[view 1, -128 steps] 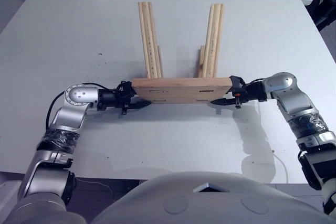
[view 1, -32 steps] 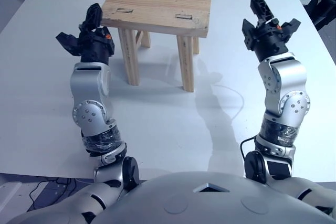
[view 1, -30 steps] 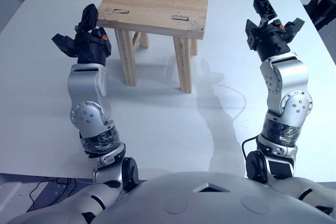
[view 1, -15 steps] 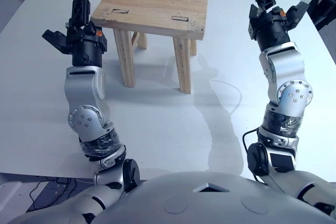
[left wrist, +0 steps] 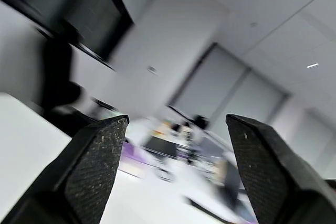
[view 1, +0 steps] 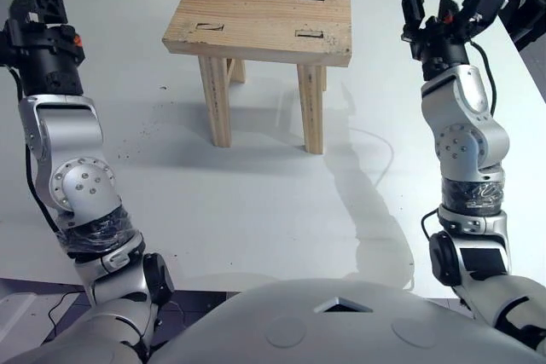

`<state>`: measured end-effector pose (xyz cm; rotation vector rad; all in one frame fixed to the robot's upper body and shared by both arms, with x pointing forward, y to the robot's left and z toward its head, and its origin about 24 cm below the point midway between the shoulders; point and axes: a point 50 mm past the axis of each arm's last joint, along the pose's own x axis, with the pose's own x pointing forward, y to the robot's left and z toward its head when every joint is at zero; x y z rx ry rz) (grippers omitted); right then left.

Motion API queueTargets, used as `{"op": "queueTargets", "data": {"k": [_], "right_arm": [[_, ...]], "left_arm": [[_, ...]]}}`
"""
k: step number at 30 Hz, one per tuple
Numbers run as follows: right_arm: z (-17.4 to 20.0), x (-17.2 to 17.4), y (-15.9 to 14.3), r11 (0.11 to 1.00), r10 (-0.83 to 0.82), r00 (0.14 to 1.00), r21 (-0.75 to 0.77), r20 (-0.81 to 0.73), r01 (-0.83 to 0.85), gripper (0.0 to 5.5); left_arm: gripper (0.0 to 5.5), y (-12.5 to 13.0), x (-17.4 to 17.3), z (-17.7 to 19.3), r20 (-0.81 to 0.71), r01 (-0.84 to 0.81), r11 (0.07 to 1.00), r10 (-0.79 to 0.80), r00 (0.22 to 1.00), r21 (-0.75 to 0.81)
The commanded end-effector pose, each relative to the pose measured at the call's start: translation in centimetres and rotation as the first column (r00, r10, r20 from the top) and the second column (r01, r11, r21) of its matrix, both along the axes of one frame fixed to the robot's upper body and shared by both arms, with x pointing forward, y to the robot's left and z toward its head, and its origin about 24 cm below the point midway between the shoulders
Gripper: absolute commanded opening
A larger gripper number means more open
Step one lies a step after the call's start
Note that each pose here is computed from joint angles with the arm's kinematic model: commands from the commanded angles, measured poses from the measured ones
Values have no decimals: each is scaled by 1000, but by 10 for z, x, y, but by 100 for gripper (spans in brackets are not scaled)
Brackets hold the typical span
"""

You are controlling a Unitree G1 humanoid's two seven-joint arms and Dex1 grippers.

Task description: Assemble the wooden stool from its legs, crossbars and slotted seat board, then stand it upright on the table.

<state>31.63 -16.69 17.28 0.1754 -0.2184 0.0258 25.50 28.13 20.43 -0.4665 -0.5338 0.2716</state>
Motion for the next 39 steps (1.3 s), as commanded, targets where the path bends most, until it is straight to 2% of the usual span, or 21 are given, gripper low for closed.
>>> {"op": "queueTargets", "data": {"k": [1,7,10,16,21,27,33,36,39], "right_arm": [[27,11,32,956,18,977,-289,214,46,386],[28,31,40,969,-33,977,-233,209,83,386],[38,32,42,968,-38,966,-230,255,98,386],[44,24,66,974,9,954,-220,299,60,386],[43,14,87,947,16,936,-307,352,99,386],[50,11,81,932,-39,893,-306,448,195,386],[59,22,68,934,-105,897,-267,429,238,386],[71,27,82,950,-79,898,-241,434,200,386],[75,28,84,954,-54,897,-244,439,177,386]], "left_arm": [[343,-21,20,16,38,-159,947,154,987,279],[343,-36,36,8,31,-161,964,158,987,211],[343,-32,33,14,54,-177,959,169,984,221],[343,-25,27,12,25,-206,959,205,978,196],[343,-20,30,19,-23,-211,948,223,975,238],[343,-21,40,37,-39,-174,946,192,981,273],[343,-23,43,53,-10,-158,935,170,985,319],[343,-15,35,51,22,-222,945,223,974,240],[343,-21,34,45,31,-240,952,238,971,192]]}}
